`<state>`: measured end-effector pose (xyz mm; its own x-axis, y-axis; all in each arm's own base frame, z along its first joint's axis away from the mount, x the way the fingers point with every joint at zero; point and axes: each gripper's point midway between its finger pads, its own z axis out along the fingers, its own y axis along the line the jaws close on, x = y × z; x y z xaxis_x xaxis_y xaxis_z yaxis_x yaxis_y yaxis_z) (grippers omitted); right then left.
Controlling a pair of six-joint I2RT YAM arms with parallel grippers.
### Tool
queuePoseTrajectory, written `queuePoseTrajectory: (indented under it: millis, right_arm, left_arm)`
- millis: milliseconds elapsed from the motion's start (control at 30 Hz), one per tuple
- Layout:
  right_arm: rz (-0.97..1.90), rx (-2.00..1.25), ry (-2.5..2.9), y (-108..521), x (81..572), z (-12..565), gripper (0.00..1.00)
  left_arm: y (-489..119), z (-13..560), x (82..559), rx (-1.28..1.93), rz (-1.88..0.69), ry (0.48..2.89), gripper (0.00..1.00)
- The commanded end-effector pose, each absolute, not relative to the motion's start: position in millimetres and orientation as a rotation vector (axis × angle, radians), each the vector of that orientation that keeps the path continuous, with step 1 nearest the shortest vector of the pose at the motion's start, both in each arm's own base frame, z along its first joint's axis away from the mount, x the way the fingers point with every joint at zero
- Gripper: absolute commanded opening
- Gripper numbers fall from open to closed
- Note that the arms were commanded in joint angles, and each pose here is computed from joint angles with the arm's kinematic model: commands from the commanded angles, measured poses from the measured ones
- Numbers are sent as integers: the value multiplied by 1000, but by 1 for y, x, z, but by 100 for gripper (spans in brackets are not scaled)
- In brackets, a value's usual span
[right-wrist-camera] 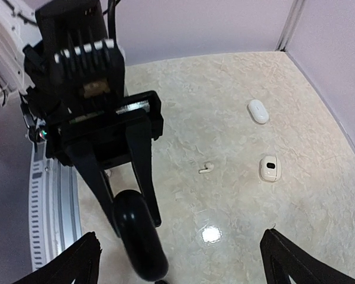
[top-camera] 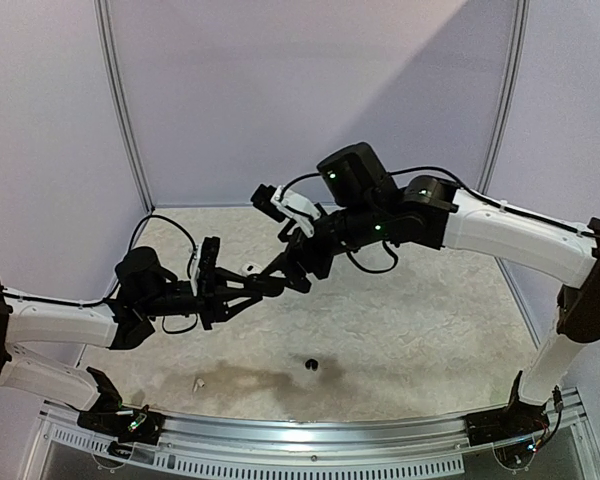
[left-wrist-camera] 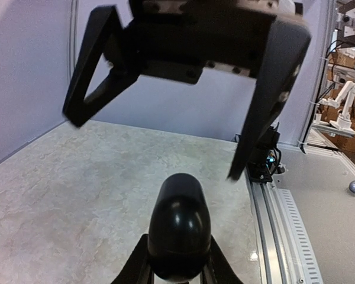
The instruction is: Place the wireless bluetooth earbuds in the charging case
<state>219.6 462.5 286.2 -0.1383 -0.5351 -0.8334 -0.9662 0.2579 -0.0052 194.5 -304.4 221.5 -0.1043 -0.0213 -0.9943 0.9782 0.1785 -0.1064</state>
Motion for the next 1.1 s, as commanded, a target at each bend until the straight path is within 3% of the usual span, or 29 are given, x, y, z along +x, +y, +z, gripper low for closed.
queuePoseTrajectory:
  millis: [0, 267, 600, 1067]
  right_arm:
    - [704, -1516, 1778, 470, 223, 256, 92]
    - [688, -1551, 1789, 465, 222, 245, 89]
    - [604, -1368, 1856, 456, 264, 259, 79]
    - [669, -1305, 1822, 454, 265, 285, 77]
  left_arm:
    - [-307, 234, 179, 1083, -1214, 1274, 0]
    - [-309, 234, 178, 1098, -1223, 1270, 0]
    - [-312, 225, 165, 1232, -1209, 1210, 0]
    - [-312, 221, 165, 1235, -1216, 1234, 0]
